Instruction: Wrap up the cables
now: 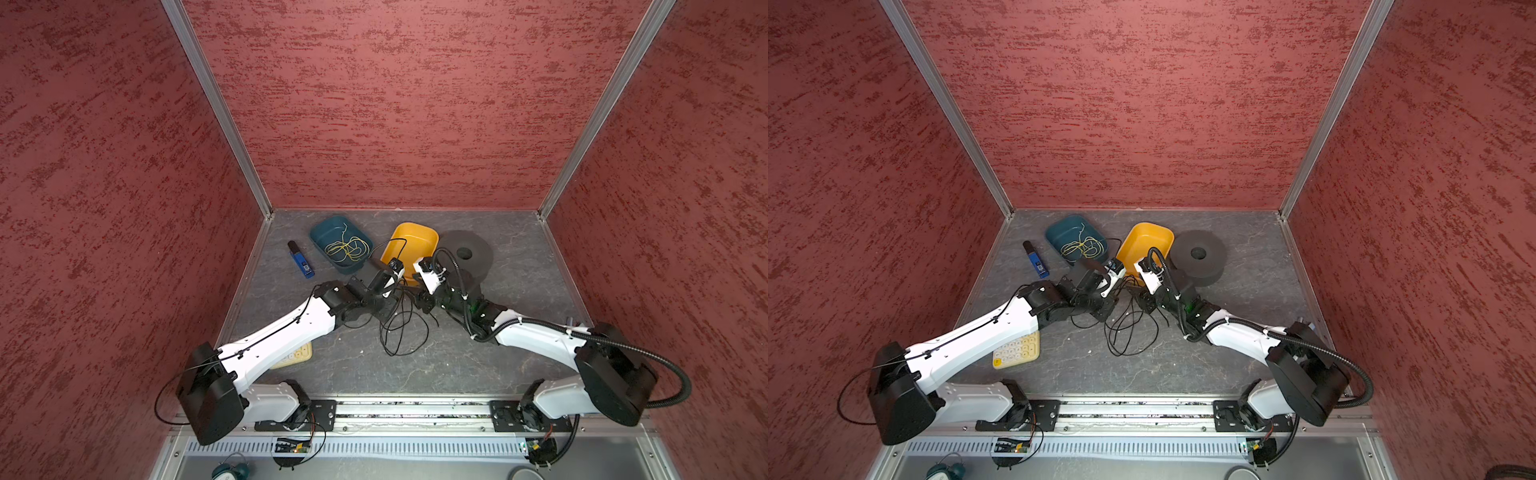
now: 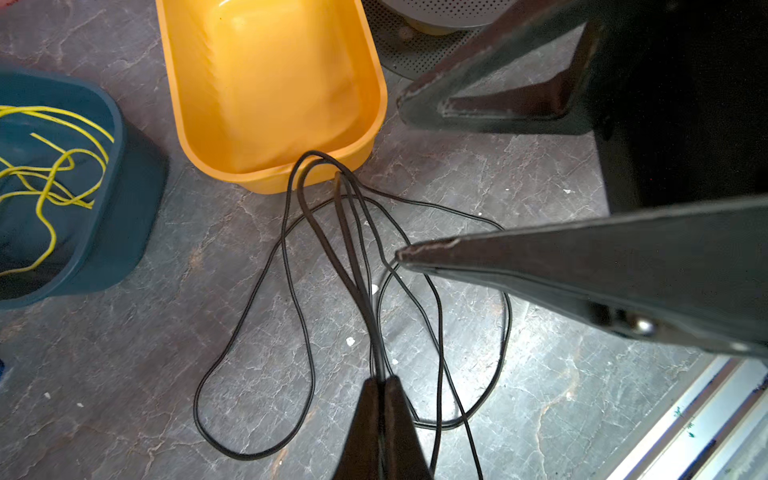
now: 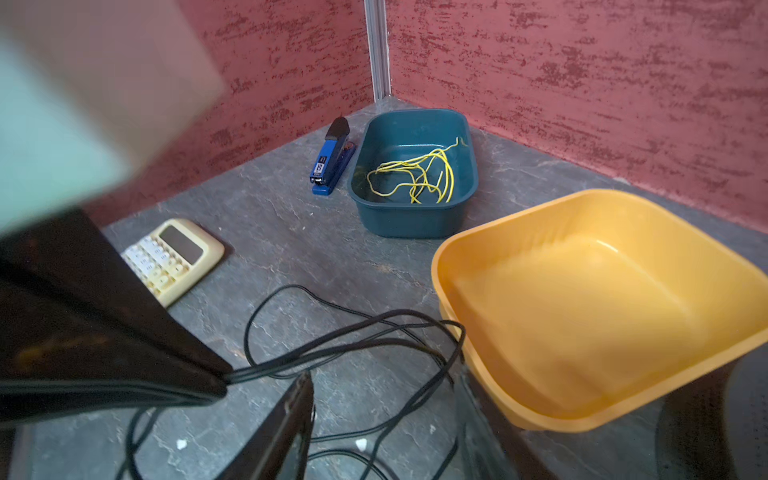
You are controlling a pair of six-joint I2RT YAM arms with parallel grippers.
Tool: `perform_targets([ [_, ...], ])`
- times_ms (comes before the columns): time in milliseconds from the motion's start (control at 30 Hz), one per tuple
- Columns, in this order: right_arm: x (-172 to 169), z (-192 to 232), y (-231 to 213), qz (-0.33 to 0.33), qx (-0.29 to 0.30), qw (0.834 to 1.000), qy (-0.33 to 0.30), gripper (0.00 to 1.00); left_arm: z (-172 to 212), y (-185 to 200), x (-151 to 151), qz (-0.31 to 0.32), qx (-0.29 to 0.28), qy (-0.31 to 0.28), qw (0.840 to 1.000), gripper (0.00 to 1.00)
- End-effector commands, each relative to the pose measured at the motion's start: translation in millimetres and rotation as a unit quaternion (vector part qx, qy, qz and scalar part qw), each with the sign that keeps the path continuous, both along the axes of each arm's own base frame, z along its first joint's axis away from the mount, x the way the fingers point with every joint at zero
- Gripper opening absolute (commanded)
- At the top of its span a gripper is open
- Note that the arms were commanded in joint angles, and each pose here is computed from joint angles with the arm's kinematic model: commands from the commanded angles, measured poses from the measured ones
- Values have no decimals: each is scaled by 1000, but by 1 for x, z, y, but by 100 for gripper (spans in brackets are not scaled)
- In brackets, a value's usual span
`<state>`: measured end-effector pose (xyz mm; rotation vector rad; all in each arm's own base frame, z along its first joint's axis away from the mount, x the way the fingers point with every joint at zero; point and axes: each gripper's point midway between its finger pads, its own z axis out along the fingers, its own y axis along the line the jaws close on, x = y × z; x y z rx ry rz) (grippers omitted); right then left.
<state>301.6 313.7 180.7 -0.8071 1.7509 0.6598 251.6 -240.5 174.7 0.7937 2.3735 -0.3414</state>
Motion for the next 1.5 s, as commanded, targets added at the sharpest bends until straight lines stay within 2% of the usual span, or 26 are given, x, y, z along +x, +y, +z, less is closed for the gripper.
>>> perform_targets([
  [0, 3, 15, 2, 26, -36, 995, -95, 54, 20, -5, -5, -9, -40, -1, 999, 2],
  [167, 5, 14, 6, 32, -57, 991, -114, 52, 26, -3, -7, -7, -64, 18, 998, 2],
  [467, 15, 7, 25, 51, -91, 987, -123, 42, 29, -3, -9, -12, -71, 23, 997, 2],
  [533, 17, 7, 29, 58, -94, 986, -125, 38, 29, -3, -9, -11, -70, 23, 997, 2],
  [800, 12, 10, 31, 66, -98, 985, -130, 9, 27, 10, -1, 20, -89, 47, 995, 2],
  [967, 7, 9, 30, 66, -97, 985, -128, 1, 35, 9, 0, 21, -113, 42, 992, 2],
  [1033, 7, 7, 29, 62, -99, 985, -128, 1, 36, 8, -1, 17, -114, 40, 993, 2],
  [1067, 9, 5, 28, 54, -103, 985, -127, 7, 36, 9, -1, 18, -113, 39, 993, 2],
  [1133, 13, 0, 24, 39, -110, 985, -125, 26, 37, 10, -2, 19, -110, 40, 993, 2],
  [1200, 17, -2, 21, 25, -110, 986, -126, 33, 36, 12, -4, 19, -106, 41, 993, 2],
  [1467, 25, 8, 13, -10, -97, 984, -150, 33, 36, 15, -8, 17, -89, 39, 995, 3],
])
